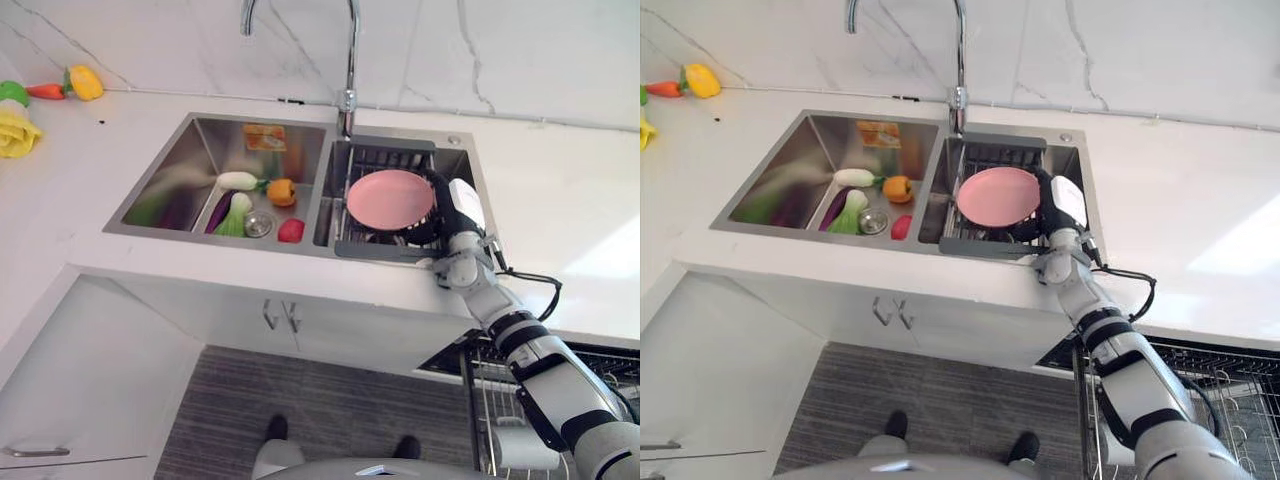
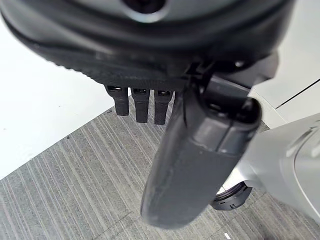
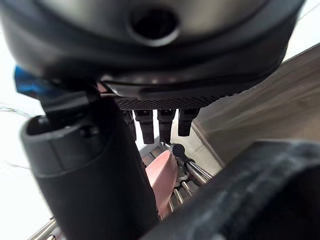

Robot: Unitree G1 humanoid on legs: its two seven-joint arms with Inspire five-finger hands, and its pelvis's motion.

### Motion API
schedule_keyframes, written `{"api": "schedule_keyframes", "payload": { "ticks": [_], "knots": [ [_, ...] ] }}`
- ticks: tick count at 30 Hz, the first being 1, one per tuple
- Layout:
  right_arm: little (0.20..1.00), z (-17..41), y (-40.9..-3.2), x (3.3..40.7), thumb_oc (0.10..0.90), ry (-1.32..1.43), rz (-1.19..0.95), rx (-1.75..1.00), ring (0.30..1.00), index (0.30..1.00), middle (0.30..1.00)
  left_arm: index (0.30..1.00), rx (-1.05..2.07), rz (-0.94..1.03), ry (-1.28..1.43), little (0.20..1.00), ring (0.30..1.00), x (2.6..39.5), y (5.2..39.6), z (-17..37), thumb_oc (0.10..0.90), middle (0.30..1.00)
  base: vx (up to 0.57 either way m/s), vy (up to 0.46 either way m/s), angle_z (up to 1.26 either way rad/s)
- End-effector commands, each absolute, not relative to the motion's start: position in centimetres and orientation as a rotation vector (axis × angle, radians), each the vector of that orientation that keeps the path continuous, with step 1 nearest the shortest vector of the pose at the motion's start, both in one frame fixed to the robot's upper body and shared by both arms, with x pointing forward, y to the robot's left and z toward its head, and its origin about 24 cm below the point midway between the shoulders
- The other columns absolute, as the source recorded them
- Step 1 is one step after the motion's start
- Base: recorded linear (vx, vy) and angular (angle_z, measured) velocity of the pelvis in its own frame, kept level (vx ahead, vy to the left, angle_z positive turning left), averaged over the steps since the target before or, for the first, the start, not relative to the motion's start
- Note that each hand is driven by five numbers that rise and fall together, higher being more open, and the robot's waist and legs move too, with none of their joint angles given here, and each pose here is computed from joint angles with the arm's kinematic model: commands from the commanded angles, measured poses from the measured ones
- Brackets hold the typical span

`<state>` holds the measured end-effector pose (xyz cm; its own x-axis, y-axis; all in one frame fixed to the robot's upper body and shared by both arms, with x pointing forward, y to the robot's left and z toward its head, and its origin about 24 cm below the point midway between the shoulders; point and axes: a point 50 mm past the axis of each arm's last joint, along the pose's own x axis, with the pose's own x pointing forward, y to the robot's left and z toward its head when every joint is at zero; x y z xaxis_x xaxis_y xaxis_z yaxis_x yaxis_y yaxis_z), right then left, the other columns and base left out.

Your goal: Place the dishes in the dishwasher.

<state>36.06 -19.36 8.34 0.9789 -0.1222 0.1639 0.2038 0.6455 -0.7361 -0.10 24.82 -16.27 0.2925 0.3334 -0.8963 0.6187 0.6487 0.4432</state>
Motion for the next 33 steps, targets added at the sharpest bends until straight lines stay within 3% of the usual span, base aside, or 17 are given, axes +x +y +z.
{"api": "schedule_keyframes", "payload": {
  "ticks": [1,6,17,24,29,33],
  "knots": [
    [0.900,14.0,-19.2,38.1,0.800,-0.275,-0.281,-0.805,0.900,0.900,0.900,0.900,1.045,-0.280,1.279,0.900,0.900,0.8,26.4,-15.9,0.800,0.900,-0.04,0.003,0.02],
    [0.900,14.1,-19.1,38.3,0.800,-0.272,-0.278,-0.805,0.900,0.900,0.900,0.900,1.047,-0.289,1.261,0.900,0.900,1.0,26.1,-15.9,0.800,0.900,-0.01,-0.001,0.07],
    [0.900,11.6,-18.1,38.4,0.800,-0.127,-0.306,-0.412,0.900,0.900,0.900,0.900,1.044,-0.289,1.243,0.900,0.900,1.2,25.9,-15.9,0.800,0.900,0.00,0.000,0.00],
    [0.900,11.6,-18.0,38.5,0.800,-0.118,-0.298,-0.389,0.900,0.900,0.900,0.900,1.043,-0.285,1.241,0.900,0.900,1.2,25.9,-15.8,0.800,0.900,0.00,0.000,0.00],
    [0.900,11.2,-17.7,38.5,0.800,-0.084,-0.318,-0.230,0.900,0.900,0.900,0.900,1.036,-0.290,1.247,0.900,0.900,1.0,25.7,-15.9,0.800,0.900,0.00,0.000,0.00],
    [0.900,11.9,-17.8,38.7,0.800,-0.105,-0.309,-0.282,0.900,0.900,0.900,0.900,1.036,-0.290,1.240,0.900,0.900,1.2,25.8,-15.8,0.800,0.900,0.00,0.000,0.00]
  ]
}}
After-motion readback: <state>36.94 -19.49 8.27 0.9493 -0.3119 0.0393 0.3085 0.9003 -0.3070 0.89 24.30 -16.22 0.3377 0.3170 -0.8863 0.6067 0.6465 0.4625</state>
